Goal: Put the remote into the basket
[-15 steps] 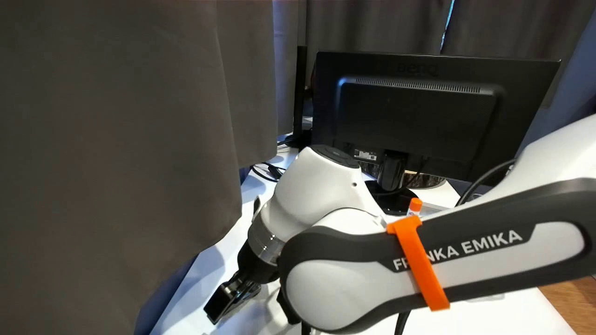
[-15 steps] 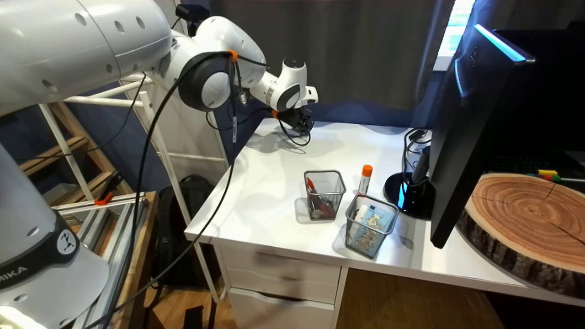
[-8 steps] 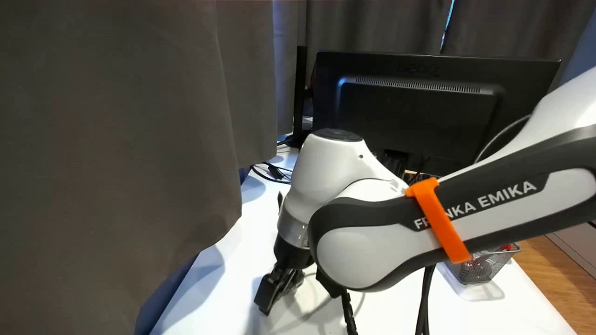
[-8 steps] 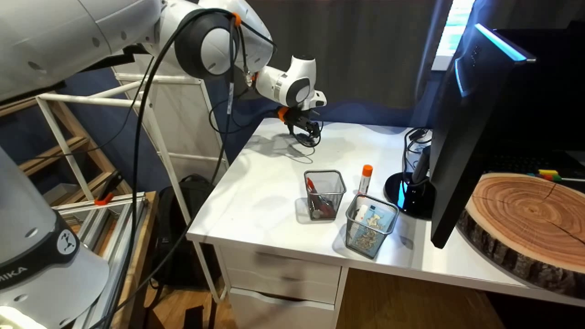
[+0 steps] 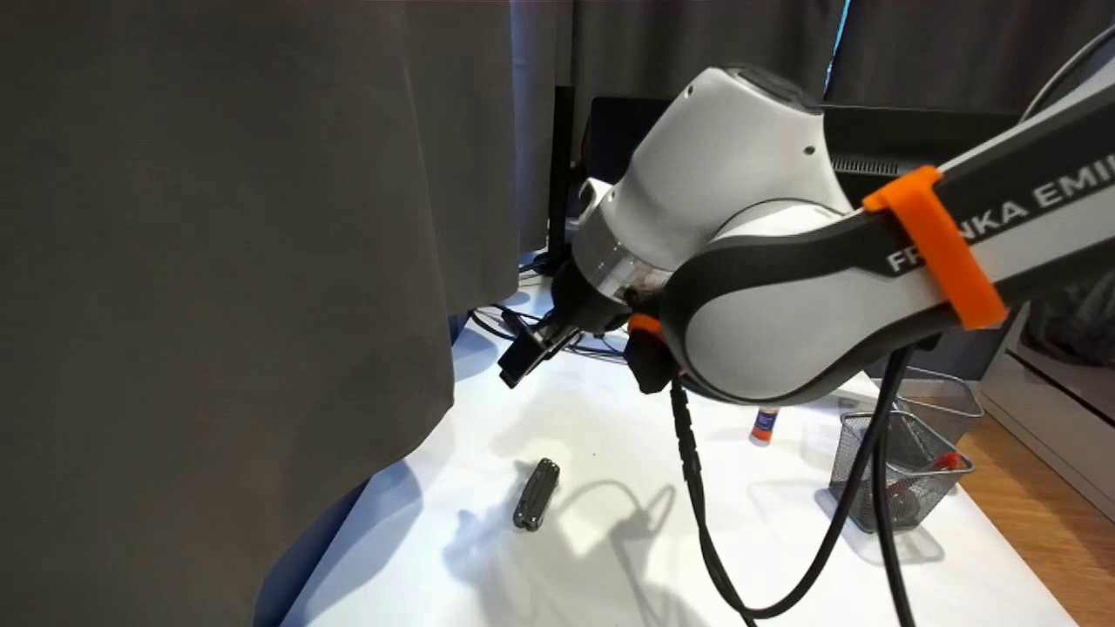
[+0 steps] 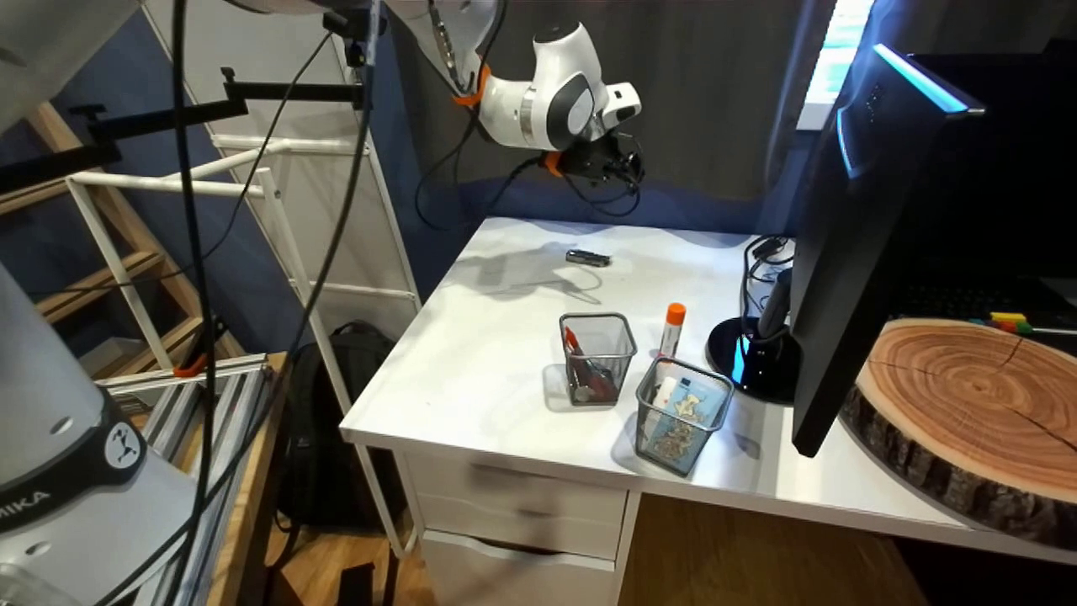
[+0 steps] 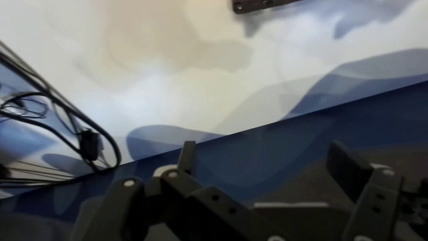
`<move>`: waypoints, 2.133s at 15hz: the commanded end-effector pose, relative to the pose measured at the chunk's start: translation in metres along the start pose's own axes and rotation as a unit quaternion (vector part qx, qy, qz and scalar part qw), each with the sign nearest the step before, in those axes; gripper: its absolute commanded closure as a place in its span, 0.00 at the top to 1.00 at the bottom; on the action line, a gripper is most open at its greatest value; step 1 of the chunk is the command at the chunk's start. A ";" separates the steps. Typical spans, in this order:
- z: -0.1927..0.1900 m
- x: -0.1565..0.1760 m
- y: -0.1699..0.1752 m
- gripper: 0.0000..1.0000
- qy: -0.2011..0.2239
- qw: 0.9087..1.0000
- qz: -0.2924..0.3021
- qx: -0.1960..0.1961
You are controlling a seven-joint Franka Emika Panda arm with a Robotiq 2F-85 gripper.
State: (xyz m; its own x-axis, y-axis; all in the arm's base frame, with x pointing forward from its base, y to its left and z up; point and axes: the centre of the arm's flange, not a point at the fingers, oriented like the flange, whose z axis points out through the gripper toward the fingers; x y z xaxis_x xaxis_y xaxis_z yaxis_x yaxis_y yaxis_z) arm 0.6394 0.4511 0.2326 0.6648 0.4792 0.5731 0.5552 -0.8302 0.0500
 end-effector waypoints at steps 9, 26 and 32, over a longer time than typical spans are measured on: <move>-0.021 -0.048 -0.081 1.00 -0.074 0.982 0.151 0.083; 0.061 -0.059 -0.090 1.00 -0.052 0.963 0.248 -0.097; 0.102 -0.057 -0.107 1.00 -0.087 0.954 0.256 -0.126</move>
State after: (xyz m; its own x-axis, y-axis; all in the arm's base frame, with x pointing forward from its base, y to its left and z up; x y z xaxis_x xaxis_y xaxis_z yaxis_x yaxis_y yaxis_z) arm 0.5680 0.5199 0.1339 0.8929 0.0210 0.4497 0.0565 -0.9962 -0.0656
